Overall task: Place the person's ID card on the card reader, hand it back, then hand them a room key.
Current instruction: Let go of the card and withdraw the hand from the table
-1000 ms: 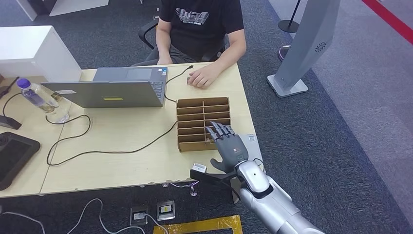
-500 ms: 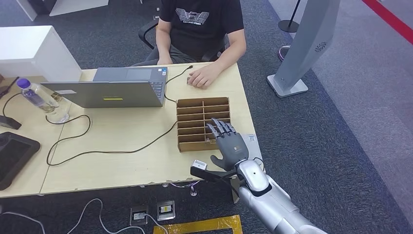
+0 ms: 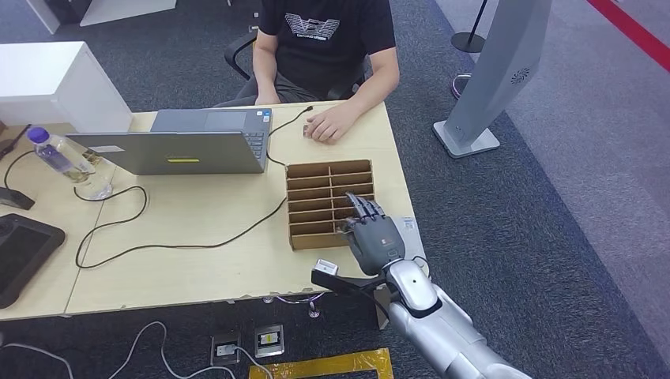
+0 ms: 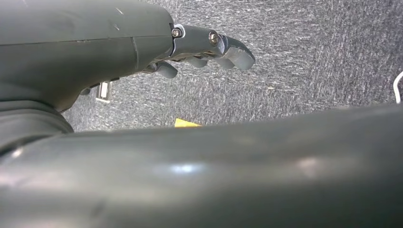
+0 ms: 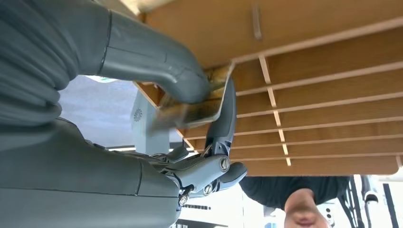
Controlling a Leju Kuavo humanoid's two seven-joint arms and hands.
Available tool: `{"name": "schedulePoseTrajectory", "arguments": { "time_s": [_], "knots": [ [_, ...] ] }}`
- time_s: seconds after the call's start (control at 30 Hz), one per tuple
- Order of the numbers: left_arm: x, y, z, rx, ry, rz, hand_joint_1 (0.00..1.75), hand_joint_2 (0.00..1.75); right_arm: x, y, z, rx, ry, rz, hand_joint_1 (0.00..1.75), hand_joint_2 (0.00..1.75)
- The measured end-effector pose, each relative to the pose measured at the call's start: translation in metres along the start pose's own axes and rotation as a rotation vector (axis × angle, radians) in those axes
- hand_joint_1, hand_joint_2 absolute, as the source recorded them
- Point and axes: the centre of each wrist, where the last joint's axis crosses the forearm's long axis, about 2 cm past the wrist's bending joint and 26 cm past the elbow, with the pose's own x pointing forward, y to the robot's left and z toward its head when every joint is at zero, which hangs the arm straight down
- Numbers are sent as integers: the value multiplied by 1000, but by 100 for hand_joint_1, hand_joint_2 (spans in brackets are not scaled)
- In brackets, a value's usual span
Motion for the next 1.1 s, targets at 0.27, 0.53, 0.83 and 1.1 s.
{"name": "schedulePoseTrajectory", "arguments": {
  "time_s": [0.27,0.53,0.83,1.1],
  "knots": [
    [0,0,0,0,0,0,0,0,0,0,0,4,0,-8,175,175],
    [0,0,0,-2,0,-1,0,0,0,0,0,0,9,-14,175,175],
    [1,4,0,2,-13,-9,0,0,1,-52,-27,-156,22,2,175,175],
    [0,6,0,-6,-33,-46,0,0,-7,-184,-66,-504,-71,-10,175,175]
  ]
}}
